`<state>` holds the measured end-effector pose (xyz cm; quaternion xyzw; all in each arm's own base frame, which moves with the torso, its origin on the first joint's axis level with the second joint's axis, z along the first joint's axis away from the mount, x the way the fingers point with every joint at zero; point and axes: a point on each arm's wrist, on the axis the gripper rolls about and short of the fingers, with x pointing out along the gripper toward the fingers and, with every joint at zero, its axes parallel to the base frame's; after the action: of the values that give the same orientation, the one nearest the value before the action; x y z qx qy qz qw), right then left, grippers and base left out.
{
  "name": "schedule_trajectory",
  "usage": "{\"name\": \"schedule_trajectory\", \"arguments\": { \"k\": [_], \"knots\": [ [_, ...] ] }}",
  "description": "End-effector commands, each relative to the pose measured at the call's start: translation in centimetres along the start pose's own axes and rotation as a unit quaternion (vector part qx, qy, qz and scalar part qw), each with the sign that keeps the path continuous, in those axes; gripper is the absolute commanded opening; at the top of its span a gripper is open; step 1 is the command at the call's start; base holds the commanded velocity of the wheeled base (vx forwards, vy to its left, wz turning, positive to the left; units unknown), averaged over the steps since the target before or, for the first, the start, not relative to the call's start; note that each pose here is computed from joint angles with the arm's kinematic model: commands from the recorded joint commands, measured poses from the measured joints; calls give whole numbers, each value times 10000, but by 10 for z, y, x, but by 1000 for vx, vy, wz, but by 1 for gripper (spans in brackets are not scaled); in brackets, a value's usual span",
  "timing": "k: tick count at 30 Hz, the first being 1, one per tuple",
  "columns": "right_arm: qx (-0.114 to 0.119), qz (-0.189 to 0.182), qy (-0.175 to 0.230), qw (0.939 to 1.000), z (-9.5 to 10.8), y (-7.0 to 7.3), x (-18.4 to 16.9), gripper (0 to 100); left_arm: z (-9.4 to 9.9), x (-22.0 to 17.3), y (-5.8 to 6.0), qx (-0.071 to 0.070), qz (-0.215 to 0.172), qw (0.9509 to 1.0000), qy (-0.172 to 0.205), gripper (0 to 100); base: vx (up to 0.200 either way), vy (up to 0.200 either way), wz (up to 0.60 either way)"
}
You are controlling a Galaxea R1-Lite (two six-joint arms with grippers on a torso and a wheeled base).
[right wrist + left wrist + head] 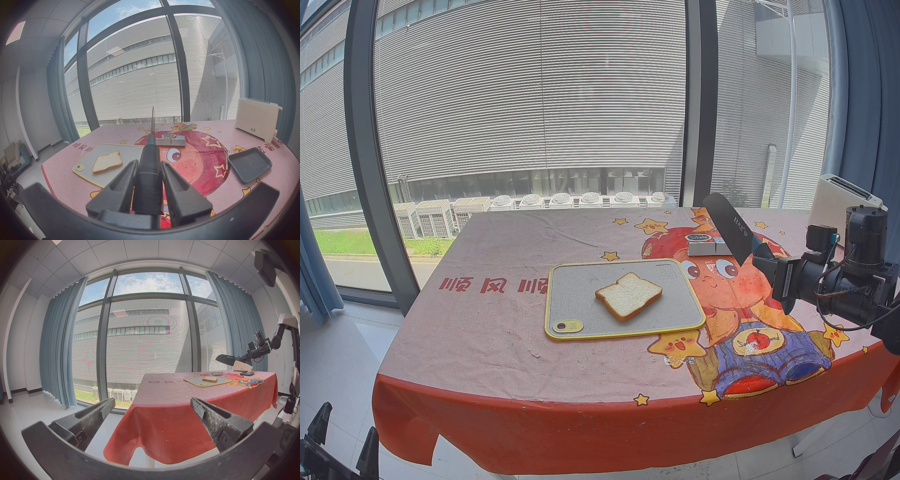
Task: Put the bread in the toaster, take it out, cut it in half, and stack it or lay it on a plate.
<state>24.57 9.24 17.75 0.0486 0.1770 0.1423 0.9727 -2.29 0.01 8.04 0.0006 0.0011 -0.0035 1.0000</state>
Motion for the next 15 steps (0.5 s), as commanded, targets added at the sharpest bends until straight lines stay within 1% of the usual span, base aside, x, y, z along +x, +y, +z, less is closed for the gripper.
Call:
{"name": "schedule_trajectory", "arguments": {
  "k": [1, 15],
  "knots": [
    [15, -6, -101, 9999, 4, -1, -5, 0, -5, 0, 0, 1, -3, 10000, -3, 100, 0, 0, 0],
    [20, 26, -72, 10000, 2, 1, -5, 0, -5, 0, 0, 1, -3, 10000, -3, 100, 0, 0, 0]
  ]
}}
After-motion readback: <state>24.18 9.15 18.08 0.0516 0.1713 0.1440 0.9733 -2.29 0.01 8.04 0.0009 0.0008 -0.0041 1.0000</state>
